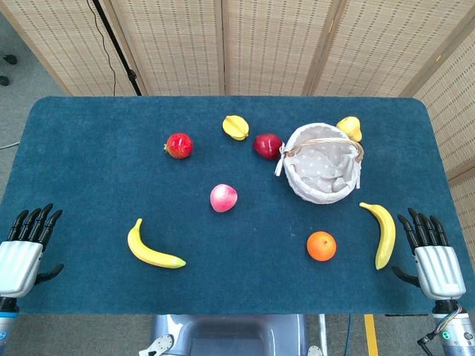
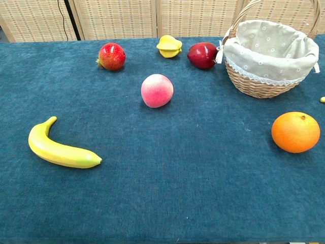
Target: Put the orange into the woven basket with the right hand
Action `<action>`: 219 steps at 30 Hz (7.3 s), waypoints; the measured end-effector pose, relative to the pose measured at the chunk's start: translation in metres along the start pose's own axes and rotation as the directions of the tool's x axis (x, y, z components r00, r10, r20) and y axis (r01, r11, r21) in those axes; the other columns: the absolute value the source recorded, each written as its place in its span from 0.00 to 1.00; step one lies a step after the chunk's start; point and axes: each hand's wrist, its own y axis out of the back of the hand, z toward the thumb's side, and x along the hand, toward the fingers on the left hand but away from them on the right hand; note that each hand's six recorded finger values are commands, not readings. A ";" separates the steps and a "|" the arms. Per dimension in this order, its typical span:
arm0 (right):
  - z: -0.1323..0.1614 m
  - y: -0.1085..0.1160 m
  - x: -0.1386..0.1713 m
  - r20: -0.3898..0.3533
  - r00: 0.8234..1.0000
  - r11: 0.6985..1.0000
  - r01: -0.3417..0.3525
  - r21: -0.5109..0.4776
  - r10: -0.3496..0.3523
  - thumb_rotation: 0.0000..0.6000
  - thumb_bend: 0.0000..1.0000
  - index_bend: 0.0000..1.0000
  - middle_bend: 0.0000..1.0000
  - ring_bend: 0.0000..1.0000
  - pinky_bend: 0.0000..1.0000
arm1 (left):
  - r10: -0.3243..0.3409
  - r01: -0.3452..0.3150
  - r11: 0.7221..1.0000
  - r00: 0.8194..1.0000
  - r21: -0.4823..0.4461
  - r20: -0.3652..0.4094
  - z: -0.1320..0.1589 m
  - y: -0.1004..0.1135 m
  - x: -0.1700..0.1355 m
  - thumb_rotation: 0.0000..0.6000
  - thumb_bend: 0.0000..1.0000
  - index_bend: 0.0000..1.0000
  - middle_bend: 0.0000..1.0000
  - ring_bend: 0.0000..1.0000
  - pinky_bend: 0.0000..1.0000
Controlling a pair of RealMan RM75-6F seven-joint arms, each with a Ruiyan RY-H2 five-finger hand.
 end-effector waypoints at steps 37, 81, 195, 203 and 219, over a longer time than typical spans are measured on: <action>0.064 -0.026 0.021 -0.226 0.964 0.986 -0.154 -0.064 0.136 1.00 0.00 0.09 0.01 0.00 0.00 | -0.020 0.020 0.999 1.000 -0.026 -0.023 -0.009 -0.003 0.005 1.00 0.07 0.00 0.00 0.00 0.00; 0.124 -0.110 -0.074 -0.308 0.917 0.932 -0.318 -0.175 0.255 1.00 0.38 0.69 0.60 0.66 0.71 | -0.021 0.019 0.999 0.999 -0.042 -0.043 -0.016 -0.002 0.008 1.00 0.07 0.00 0.00 0.00 0.00; 0.048 0.031 -0.063 -0.144 0.989 0.997 -0.030 0.065 0.039 1.00 0.05 0.33 0.17 0.17 0.16 | -0.056 0.053 0.997 0.997 -0.057 -0.059 -0.023 -0.009 0.014 1.00 0.07 0.00 0.00 0.00 0.00; -0.011 0.004 -0.058 0.006 0.999 0.995 -0.052 0.084 0.052 1.00 0.05 0.33 0.17 0.17 0.16 | -0.061 0.059 0.997 0.997 -0.053 -0.037 -0.017 -0.011 0.011 1.00 0.07 0.00 0.00 0.00 0.00; -0.041 -0.009 -0.061 0.071 0.997 0.999 0.010 0.033 -0.013 1.00 0.05 0.33 0.17 0.17 0.16 | -0.055 0.055 0.998 0.998 -0.042 -0.009 -0.008 -0.010 0.007 1.00 0.07 0.00 0.00 0.00 0.00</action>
